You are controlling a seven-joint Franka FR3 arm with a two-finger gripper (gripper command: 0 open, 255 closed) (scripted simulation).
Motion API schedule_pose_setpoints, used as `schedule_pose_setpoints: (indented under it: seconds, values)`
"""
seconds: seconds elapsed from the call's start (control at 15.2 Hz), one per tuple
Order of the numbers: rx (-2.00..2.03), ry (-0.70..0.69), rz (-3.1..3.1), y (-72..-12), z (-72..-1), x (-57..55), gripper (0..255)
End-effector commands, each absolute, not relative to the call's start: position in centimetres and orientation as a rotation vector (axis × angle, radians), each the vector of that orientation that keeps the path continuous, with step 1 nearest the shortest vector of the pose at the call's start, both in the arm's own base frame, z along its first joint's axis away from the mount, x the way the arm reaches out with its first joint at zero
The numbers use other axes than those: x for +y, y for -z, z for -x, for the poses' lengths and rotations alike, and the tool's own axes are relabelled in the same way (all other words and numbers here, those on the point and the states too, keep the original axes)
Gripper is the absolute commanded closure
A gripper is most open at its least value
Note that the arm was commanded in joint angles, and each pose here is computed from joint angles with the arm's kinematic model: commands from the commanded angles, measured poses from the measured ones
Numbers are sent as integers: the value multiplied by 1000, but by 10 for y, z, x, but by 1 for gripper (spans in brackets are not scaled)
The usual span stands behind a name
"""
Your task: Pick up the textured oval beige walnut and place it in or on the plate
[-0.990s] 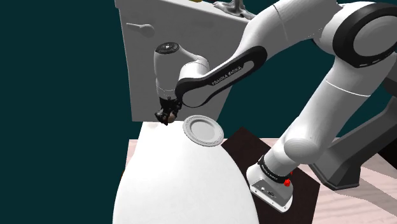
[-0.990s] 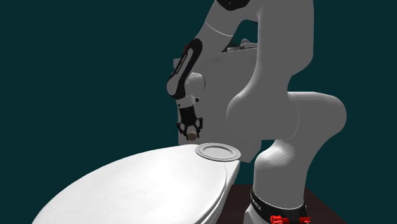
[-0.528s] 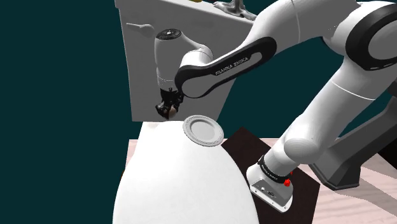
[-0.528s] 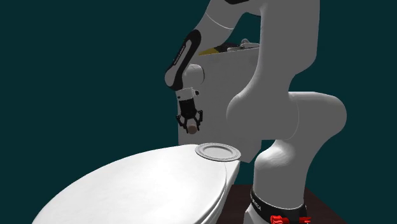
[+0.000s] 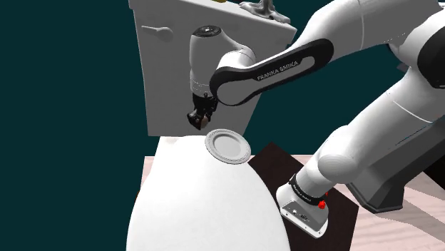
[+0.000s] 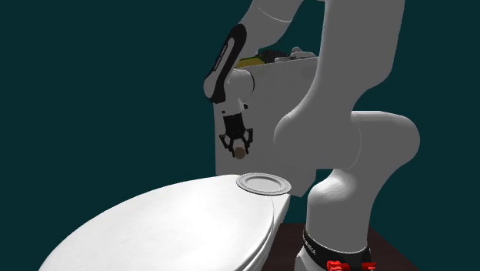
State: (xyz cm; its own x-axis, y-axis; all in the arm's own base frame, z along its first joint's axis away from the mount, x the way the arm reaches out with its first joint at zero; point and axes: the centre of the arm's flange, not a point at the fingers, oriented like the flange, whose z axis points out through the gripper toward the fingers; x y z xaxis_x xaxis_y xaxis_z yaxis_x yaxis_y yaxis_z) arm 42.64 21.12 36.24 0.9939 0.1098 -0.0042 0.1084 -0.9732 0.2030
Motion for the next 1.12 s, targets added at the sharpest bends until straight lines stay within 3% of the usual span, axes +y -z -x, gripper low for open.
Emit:
schedule_pose_setpoints:
  seconds: [0.0,0.53,1.06]
  values:
    - [162,-12,-2934,-363,-409,192,255]
    - [162,-12,-2934,-363,-342,115,255]
    - [162,-12,-2934,-321,-342,115,255]
